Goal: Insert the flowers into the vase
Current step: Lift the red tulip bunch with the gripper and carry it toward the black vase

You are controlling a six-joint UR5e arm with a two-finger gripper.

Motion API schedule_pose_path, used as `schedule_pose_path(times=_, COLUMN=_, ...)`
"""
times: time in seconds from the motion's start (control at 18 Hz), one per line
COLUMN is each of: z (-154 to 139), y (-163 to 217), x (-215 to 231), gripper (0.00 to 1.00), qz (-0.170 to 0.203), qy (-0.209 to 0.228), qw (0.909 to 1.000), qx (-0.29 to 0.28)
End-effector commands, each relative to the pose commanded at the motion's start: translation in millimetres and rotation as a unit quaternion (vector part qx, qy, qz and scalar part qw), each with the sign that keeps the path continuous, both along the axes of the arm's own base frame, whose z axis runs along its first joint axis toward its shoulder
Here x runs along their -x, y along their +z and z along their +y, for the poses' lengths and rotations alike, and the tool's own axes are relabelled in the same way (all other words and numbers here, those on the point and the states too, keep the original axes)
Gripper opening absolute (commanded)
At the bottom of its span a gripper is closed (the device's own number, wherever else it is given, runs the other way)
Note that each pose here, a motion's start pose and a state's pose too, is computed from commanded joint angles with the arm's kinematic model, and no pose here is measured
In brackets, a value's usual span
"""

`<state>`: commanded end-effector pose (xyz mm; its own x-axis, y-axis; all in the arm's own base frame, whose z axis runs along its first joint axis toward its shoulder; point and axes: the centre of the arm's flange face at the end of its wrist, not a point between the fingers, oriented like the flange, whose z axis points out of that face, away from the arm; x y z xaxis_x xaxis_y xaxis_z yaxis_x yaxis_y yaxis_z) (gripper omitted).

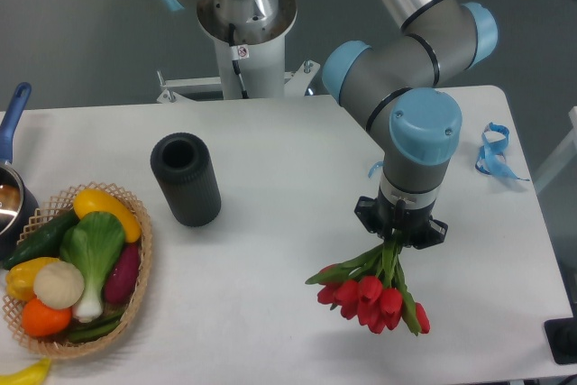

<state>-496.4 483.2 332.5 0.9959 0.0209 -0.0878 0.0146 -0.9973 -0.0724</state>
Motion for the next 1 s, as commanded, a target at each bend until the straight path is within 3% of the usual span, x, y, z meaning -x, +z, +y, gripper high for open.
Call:
schedule_pose_path(times=0.39, z=4, y=10, x=2, gripper=0.0, qz=0.01, qy=-0.001, qw=0.9998, qx=-0.018)
schedule_pose_path(times=0.72, z=19, y=40, x=-12, gripper=0.0, qz=0.01, qy=-0.015, qw=0.9915, qx=-0.129)
schedule_pose_path(times=1.0, z=22, y=98, x=-54, gripper=0.0, qz=-0.039, qy=-0.036, qw=0.9578, qx=-0.283)
